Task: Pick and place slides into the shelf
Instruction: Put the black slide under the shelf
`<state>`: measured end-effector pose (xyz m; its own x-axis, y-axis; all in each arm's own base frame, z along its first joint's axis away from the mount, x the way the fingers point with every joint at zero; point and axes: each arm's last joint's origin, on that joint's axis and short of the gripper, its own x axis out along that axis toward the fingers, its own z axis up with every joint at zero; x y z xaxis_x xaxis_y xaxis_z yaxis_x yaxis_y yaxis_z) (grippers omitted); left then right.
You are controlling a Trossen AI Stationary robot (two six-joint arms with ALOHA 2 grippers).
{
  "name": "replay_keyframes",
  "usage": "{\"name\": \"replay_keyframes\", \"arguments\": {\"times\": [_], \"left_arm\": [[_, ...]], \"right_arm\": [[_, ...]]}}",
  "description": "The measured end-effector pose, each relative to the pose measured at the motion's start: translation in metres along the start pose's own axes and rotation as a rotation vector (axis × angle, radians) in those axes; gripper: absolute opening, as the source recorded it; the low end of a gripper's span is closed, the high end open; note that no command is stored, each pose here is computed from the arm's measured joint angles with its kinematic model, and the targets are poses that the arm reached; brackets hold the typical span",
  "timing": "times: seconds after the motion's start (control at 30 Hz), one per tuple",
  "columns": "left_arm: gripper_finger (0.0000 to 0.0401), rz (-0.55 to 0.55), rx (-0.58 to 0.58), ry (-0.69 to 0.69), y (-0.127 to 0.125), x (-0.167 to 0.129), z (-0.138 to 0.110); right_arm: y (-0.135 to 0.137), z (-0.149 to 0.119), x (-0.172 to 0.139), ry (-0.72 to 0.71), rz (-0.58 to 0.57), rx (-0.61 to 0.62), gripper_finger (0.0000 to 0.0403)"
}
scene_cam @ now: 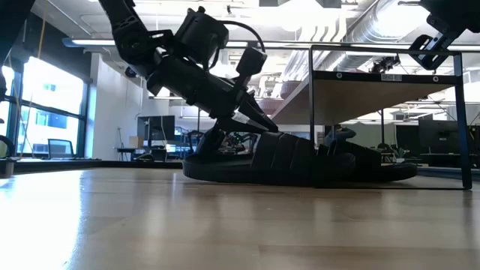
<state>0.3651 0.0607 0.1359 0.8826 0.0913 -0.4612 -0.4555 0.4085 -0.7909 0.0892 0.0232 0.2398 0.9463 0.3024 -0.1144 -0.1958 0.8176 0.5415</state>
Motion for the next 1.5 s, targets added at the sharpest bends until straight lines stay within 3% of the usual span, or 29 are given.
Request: {"name": "replay_keyframes", "arguments": {"times": [0.43,0.93,1.5], "left_arm": [[0.0049,-0.011,0.074,0.013,-0.0008,0.0001,-0.0004],[0.0153,-0.079,0.174,0.085,-0.0032,-0.0002,-0.0016],[0.0145,-0.016,0.225,0.066,0.0011,-0.0001,-0.0024]], "right_arm": [[0.0000,0.0000,0.0000,0.000,0.000,0.000,0.0000],[-0.0003,-0.0005,0.0000,0.005,-0.004,0.008,0.0000],[-0.0003,-0.0005,0.0000,0.006,-0.003,0.022,0.0000]]}}
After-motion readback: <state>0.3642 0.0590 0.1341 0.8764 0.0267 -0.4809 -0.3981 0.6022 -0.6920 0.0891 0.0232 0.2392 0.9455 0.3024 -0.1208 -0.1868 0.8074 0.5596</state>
